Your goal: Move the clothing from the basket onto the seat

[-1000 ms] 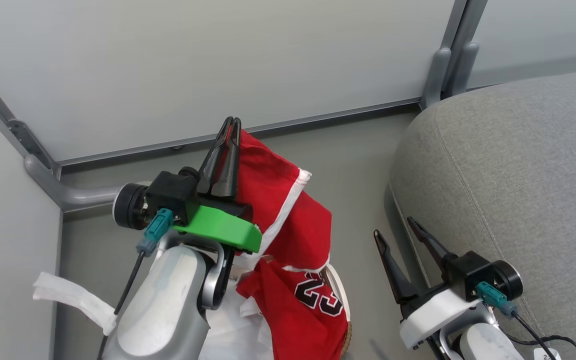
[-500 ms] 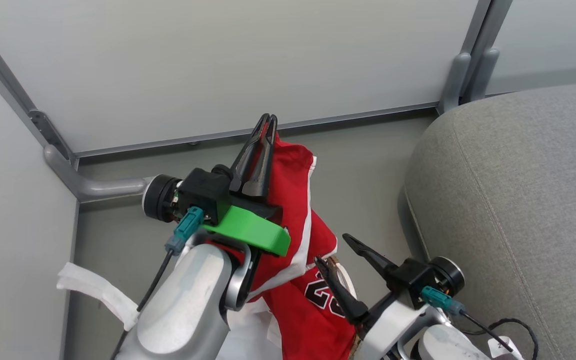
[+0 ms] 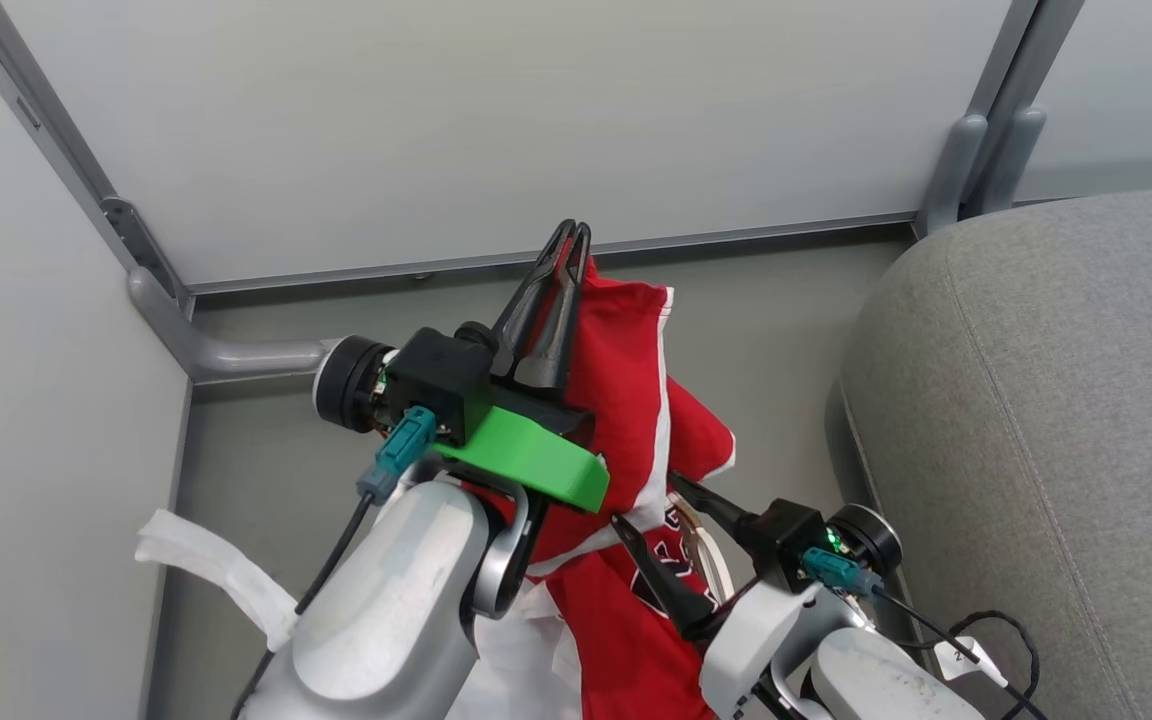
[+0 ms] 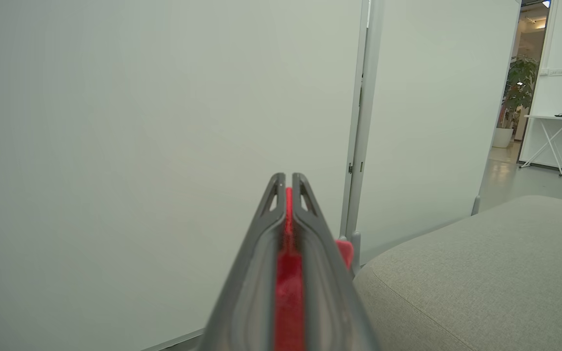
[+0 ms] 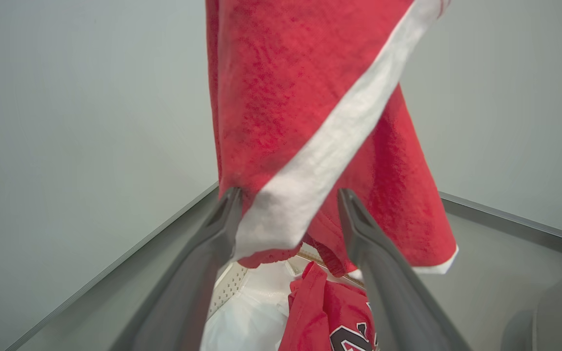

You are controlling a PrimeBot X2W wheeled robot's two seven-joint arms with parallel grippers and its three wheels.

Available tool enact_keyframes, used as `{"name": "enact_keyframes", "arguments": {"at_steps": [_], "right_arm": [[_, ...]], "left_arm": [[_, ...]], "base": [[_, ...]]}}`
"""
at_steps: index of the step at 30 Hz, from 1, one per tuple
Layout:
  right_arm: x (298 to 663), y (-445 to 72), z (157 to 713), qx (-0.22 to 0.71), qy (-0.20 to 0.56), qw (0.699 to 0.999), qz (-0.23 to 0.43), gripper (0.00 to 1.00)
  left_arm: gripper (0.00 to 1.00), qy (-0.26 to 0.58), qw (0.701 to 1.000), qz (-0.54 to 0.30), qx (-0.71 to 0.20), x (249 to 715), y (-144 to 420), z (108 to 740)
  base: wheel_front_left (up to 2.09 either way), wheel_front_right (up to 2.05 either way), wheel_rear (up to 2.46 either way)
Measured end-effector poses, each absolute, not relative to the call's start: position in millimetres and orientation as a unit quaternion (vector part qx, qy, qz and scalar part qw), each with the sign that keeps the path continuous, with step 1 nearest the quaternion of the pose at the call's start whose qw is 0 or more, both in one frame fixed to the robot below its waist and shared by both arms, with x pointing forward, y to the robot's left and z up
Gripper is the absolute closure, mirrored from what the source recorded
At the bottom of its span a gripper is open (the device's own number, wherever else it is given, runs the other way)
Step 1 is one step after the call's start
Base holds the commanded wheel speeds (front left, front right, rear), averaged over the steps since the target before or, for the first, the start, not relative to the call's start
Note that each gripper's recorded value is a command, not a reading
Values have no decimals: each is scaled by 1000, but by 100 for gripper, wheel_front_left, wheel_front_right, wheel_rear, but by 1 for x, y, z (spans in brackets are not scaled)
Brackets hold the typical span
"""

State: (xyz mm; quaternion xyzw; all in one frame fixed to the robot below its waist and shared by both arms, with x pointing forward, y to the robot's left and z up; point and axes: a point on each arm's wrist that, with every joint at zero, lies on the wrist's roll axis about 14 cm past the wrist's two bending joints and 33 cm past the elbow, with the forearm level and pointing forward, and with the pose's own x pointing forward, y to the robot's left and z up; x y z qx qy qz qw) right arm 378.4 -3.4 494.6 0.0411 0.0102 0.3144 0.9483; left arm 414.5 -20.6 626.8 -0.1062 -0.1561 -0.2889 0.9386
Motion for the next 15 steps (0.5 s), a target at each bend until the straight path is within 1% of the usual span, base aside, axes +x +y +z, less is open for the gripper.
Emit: {"name": "enact_keyframes", "arguments": {"at_steps": [4,9,11,15], "right_arm": [[384,-4,489,50,22,950,306,0],[387,11,495,60,18,944,324,0],[387,17,498,66,17,941,332,100],[387,25,505,78,11,936,343,100]], "left_arm": [[100,-156,936,-296,-105,411,-24,628],[100,-154,935,-302,-103,408,-27,627],[100,-151,935,-305,-103,407,-28,625],[100,-144,936,-304,-104,407,-28,621]], "base": [[0,0,0],[0,0,0],[0,0,0],[0,0,0]]}}
